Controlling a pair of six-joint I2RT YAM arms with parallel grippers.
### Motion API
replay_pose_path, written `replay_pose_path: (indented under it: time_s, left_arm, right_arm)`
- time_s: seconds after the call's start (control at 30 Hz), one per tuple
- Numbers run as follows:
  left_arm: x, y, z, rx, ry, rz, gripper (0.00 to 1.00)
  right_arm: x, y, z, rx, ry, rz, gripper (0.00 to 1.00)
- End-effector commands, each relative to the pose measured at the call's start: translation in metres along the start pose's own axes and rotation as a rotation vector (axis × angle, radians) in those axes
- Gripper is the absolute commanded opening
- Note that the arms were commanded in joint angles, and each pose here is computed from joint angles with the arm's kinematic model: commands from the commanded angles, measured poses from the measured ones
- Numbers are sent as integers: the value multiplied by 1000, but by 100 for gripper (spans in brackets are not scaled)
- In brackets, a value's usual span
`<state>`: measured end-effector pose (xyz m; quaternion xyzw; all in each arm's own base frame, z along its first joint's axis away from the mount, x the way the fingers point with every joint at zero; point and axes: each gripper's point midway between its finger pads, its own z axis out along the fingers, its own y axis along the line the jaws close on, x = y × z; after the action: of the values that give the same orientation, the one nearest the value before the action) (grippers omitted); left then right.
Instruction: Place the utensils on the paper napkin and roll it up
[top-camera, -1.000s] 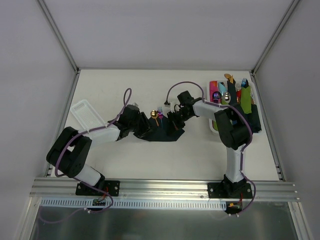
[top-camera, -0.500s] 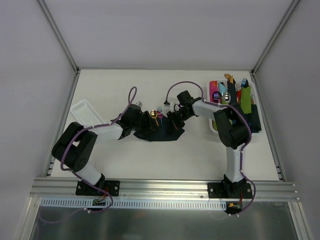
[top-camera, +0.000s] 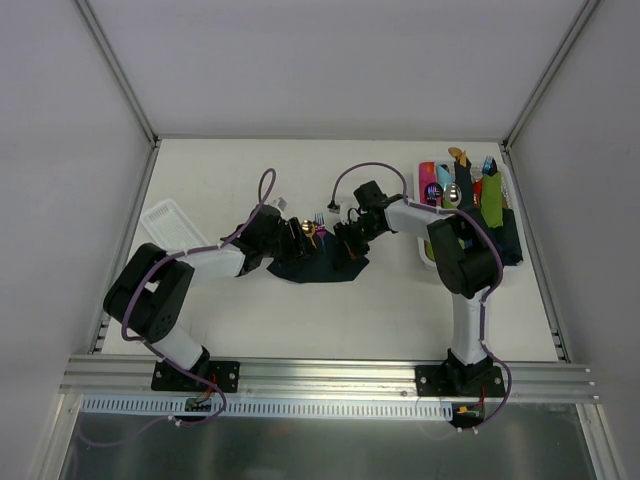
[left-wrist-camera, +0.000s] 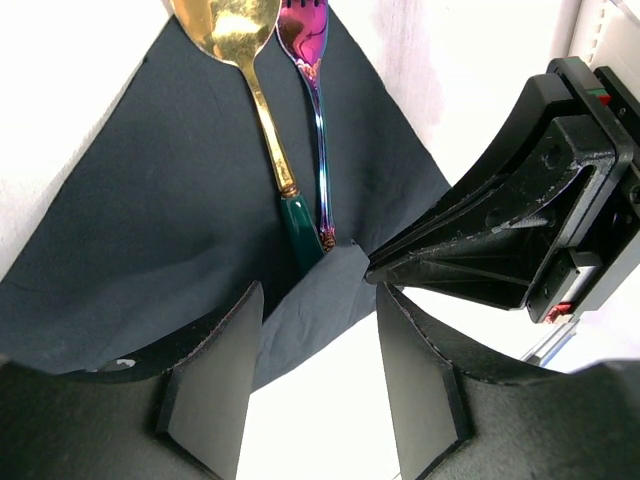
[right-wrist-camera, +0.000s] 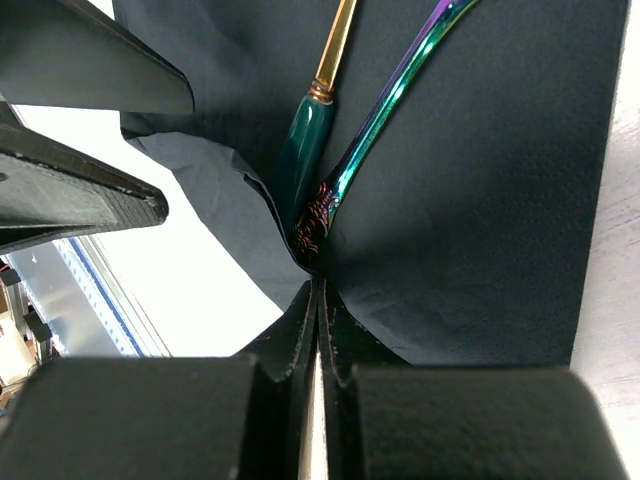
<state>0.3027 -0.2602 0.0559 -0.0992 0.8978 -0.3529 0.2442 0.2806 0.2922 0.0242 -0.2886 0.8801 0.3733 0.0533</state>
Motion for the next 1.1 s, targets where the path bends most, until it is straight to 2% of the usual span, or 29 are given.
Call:
replay_pose_path:
  time_s: [0.0, 0.3, 0.63, 1.07]
  left_arm:
    - [-18, -15, 2, 59, -37, 55, 50]
    - [-8, -8, 13, 86, 8, 59, 47]
    - [-16, -9, 12, 142, -46, 83, 43]
    - [-7, -5, 24, 183, 41, 71, 38]
  right_arm:
    - [-13, 3, -1, -5, -22, -31, 0]
    - [-12, 1, 0, -4, -13, -23, 0]
    - [-11, 1, -1, -11, -13, -26, 0]
    - [-13, -2, -1, -6, -10, -15, 0]
